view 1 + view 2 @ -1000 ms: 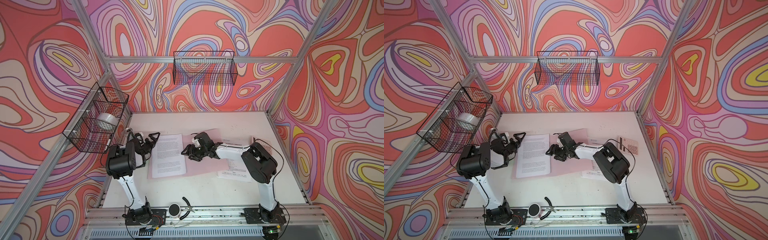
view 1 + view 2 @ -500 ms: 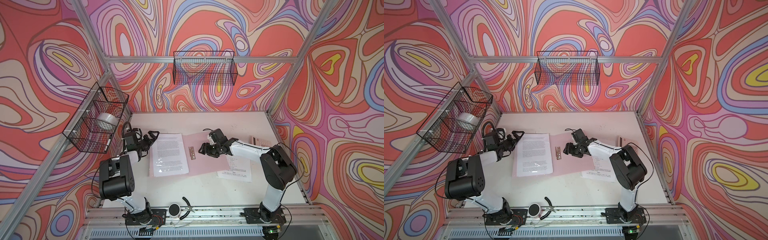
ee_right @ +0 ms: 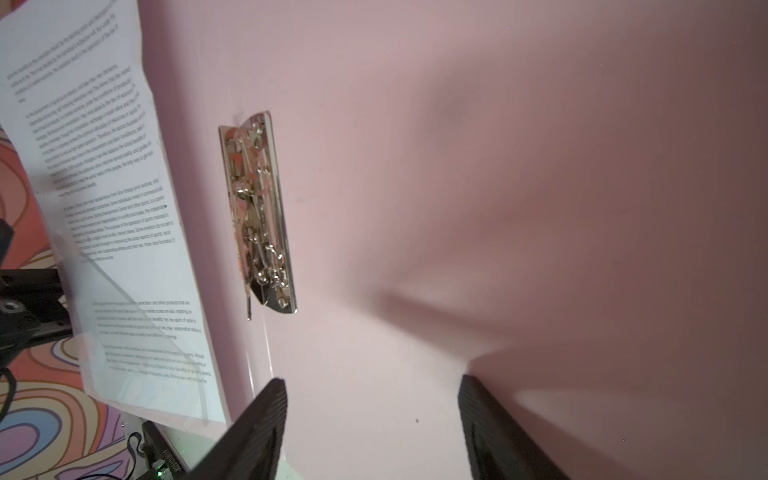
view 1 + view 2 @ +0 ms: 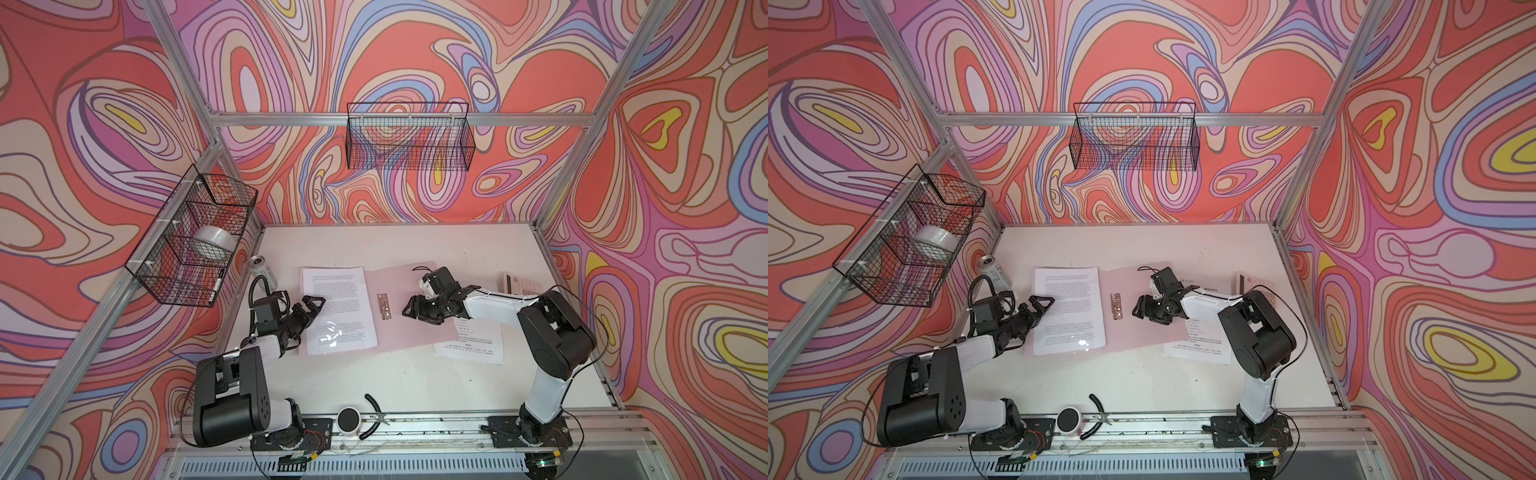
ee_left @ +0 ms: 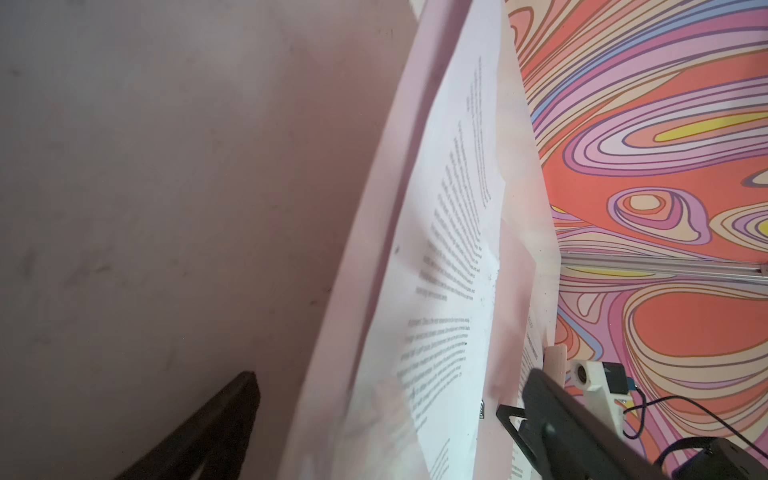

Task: Put the files into the folder

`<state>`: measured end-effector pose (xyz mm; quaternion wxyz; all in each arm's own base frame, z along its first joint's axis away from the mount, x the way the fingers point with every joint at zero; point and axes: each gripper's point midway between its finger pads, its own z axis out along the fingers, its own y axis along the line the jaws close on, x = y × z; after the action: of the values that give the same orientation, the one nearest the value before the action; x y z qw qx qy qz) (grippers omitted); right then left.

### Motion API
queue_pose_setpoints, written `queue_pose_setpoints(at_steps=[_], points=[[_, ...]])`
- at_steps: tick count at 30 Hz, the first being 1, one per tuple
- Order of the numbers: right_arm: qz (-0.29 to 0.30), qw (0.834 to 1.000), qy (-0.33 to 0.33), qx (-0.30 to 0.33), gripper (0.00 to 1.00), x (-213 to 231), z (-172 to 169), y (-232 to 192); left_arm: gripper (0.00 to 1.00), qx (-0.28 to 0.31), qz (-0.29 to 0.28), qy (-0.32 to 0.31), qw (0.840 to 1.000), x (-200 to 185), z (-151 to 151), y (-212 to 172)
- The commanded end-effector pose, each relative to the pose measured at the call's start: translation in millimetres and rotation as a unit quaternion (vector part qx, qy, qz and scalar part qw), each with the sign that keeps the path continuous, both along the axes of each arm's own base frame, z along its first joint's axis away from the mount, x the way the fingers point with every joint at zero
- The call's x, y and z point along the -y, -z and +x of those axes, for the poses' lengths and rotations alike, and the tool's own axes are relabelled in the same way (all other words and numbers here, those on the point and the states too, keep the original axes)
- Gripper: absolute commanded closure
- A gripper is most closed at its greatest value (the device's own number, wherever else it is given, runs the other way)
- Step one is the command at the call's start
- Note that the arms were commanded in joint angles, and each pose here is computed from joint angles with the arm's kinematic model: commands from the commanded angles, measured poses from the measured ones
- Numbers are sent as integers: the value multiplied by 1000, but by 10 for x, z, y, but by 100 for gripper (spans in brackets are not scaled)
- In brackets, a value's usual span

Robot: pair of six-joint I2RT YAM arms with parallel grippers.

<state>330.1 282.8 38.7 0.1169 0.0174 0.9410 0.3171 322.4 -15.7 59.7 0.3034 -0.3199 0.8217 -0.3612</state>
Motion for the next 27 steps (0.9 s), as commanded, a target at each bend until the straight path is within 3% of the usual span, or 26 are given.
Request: queue_pose_setpoints(at_steps=[1, 11, 20, 24, 27], points=[[1, 999, 7, -46, 32, 53, -209, 186, 0, 15, 20, -15, 1000, -66, -25, -92], [83, 994, -46, 47, 37, -413, 270, -536, 0, 45, -2, 1, 999, -64, 301, -26], [112, 988, -81, 72, 35, -861, 799, -491, 0, 61, -33, 16, 997, -56, 611, 25], [137, 984, -94, 67, 49, -1063, 940, -430, 1, 72, -39, 24, 996, -80, 805, -14], [139, 983, -104, 67, 52, -1180, 1000, -408, 1, 77, -49, 30, 995, -64, 855, -23]])
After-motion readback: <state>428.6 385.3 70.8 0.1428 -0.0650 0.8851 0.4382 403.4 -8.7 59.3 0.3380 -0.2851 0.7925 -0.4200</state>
